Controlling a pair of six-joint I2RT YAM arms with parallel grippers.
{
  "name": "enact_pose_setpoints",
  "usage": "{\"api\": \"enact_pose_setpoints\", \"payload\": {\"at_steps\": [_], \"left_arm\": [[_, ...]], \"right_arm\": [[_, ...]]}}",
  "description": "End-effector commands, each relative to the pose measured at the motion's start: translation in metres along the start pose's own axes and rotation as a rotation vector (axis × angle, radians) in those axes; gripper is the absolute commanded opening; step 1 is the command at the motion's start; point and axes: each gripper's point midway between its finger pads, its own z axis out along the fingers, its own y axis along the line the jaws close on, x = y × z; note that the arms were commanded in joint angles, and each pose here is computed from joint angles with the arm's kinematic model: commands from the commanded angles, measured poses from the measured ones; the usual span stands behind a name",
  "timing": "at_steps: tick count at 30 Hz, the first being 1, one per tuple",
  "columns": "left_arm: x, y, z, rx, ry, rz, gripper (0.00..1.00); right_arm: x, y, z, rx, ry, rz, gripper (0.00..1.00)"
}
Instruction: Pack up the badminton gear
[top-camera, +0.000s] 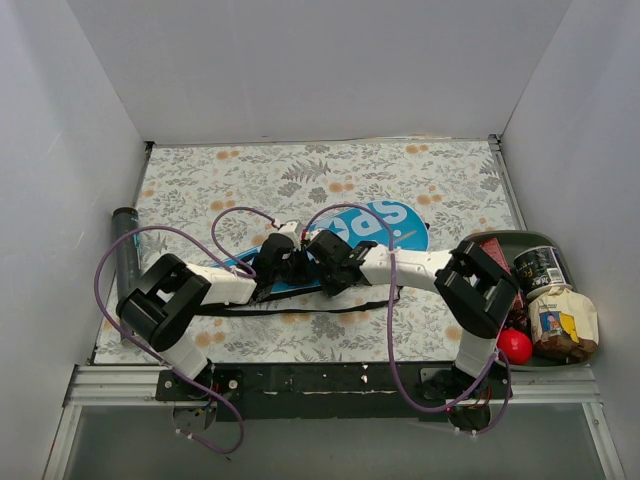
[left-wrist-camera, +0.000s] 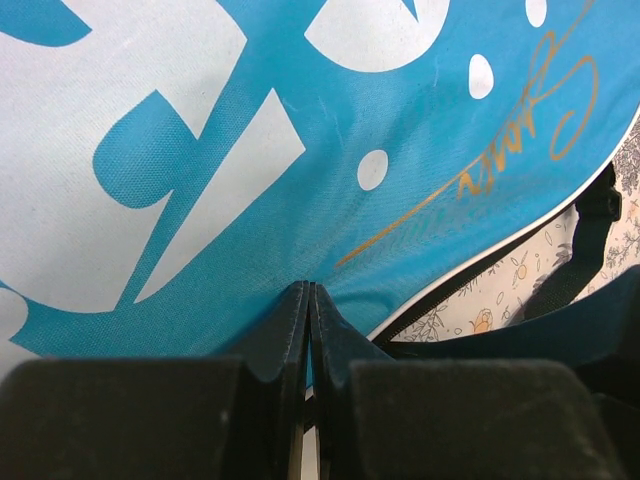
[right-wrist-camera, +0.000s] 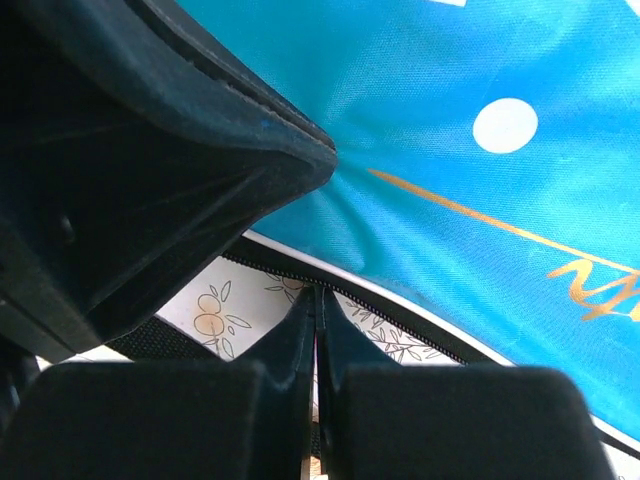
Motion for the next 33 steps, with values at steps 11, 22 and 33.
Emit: {"api": "enact_pose_setpoints", "payload": {"at_steps": [11, 22, 33], "left_arm": [[0.061, 0.039, -0.015, -0.129, 0.195, 0.036, 0.00], [0.062, 0.037, -0.013, -0.123, 0.201, 0.043, 0.00], [0.065, 0.040, -0.013, -0.126, 0.211, 0.052, 0.00]], "right_arm": [[0.073, -0.071, -0.049, 0.299, 0.079, 0.111, 0.41], [0.085, -0.114, -0.039, 0.394, 0.067, 0.282, 0.46], [0.107, -0.148, -0.029, 0.534, 0.123, 0.421, 0.49]]}}
